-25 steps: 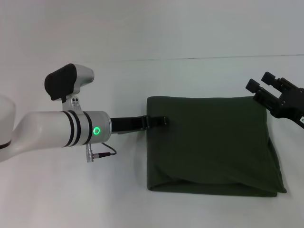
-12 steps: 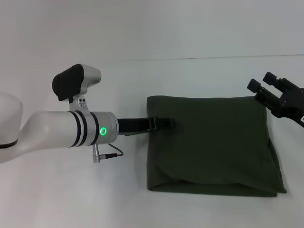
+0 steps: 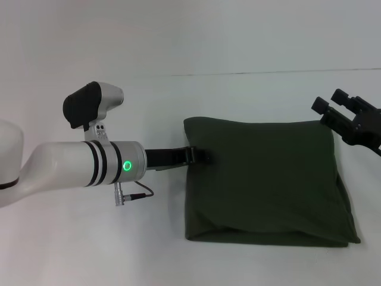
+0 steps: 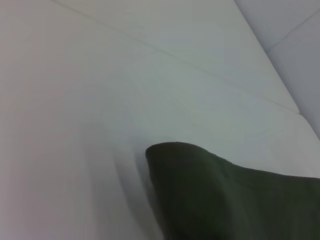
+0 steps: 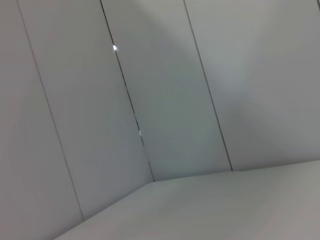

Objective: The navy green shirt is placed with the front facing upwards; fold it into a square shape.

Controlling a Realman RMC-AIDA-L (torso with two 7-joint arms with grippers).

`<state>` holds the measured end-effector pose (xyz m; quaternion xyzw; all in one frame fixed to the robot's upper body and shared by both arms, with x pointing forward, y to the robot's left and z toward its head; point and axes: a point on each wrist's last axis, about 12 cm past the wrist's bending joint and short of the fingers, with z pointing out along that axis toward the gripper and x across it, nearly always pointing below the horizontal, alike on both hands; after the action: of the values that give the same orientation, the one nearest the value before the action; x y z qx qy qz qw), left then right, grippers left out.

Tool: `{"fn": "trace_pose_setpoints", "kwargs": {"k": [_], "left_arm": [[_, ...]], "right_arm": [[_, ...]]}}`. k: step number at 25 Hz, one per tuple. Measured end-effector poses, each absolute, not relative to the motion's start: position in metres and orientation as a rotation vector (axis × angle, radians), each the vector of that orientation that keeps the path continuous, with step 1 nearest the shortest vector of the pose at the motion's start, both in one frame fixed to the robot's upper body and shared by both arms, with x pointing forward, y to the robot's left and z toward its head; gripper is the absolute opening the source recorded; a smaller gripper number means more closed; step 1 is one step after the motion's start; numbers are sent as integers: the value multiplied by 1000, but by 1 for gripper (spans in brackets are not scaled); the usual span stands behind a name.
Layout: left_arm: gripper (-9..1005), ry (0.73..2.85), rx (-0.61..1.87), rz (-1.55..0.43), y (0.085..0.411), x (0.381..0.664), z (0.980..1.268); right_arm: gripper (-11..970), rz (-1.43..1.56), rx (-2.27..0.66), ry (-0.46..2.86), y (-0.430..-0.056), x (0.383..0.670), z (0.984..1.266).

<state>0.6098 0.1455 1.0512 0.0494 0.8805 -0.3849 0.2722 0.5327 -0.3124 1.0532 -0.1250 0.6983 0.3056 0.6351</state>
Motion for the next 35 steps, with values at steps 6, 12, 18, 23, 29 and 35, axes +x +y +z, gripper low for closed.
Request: {"fn": "trace_pose_setpoints", "kwargs": {"k": [6, 12, 18, 23, 29, 35], "left_arm": [[344, 2364, 139, -1060, 145, 608, 1051], [130, 2355, 161, -1073, 151, 605, 1052], [56, 2309, 188, -1092, 169, 604, 1060], [57, 2317, 209, -1037, 190, 603, 1066], [57, 2368, 246, -928, 211, 605, 1069], [63, 2360, 253, -871, 222, 610, 1075]], "right_arm": [[653, 696, -294, 1591, -312, 535, 1055], [653, 694, -292, 1595, -311, 535, 1055], [653, 693, -283, 1598, -311, 533, 1053], [653, 693, -282, 1599, -311, 534, 1053], [653, 695, -283, 1604, -308, 535, 1052], [653, 704, -285, 1605, -305, 535, 1051]]}}
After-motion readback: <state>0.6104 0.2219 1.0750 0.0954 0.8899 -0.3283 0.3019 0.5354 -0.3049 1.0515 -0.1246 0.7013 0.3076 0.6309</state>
